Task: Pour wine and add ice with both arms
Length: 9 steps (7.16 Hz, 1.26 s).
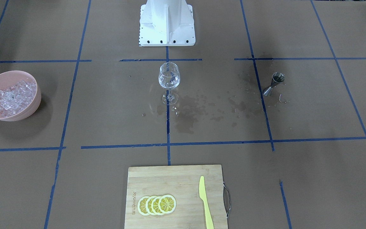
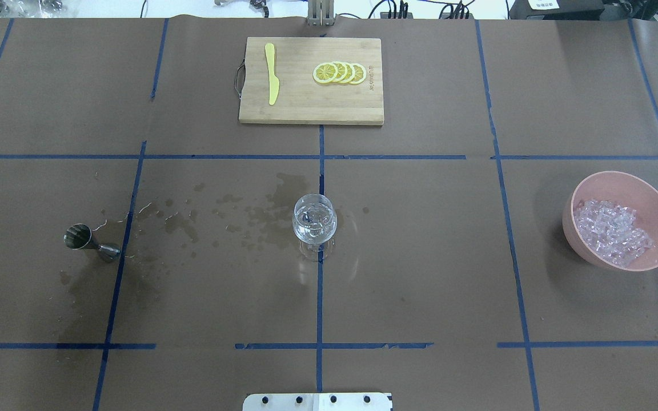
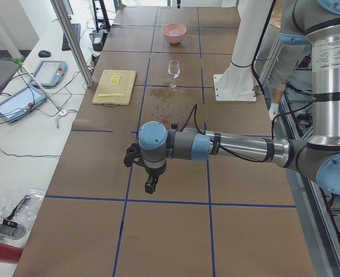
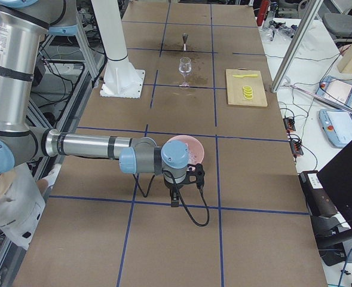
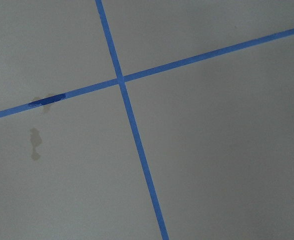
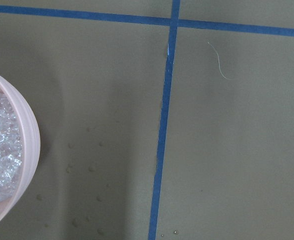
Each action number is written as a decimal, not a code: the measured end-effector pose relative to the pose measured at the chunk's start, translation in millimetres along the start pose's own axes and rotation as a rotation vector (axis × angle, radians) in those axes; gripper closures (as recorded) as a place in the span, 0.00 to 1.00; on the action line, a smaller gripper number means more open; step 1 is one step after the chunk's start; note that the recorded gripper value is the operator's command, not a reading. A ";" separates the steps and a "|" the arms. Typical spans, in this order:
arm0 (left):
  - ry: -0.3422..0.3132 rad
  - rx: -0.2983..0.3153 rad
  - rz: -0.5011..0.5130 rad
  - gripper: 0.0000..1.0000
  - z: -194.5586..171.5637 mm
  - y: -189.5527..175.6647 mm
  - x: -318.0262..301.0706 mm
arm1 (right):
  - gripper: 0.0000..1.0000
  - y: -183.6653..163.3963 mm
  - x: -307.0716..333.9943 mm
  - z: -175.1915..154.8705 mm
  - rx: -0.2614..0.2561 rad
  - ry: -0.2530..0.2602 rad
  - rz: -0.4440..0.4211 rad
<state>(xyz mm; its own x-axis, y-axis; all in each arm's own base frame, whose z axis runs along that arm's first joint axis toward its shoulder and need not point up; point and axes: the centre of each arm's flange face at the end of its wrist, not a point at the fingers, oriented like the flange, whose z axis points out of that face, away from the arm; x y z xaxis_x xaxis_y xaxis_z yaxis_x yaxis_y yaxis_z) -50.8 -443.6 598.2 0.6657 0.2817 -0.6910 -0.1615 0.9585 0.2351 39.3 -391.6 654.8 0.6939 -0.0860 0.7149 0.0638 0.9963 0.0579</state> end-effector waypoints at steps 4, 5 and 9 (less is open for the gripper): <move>-0.054 0.039 0.046 0.00 -18.9 -8.8 5.3 | 0.00 -0.7 -1.9 -1.8 0.004 -0.002 -0.003; -0.083 0.054 0.049 0.00 -25.6 -21.1 6.8 | 0.00 -0.8 -2.1 -2.0 0.004 -0.002 -0.001; 0.032 0.212 0.145 0.00 -33.3 -38.6 36.3 | 0.00 -2.9 -5.5 -4.2 0.010 -0.006 -0.007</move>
<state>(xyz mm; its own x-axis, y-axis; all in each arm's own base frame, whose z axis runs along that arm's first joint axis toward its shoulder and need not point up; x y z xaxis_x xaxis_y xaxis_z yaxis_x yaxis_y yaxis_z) -44.7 -468.9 541.2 0.6224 0.4200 -0.6604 -0.0947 0.8780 0.4692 38.3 -394.1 647.7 0.6889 -0.0928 0.7189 0.0615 0.9957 0.0696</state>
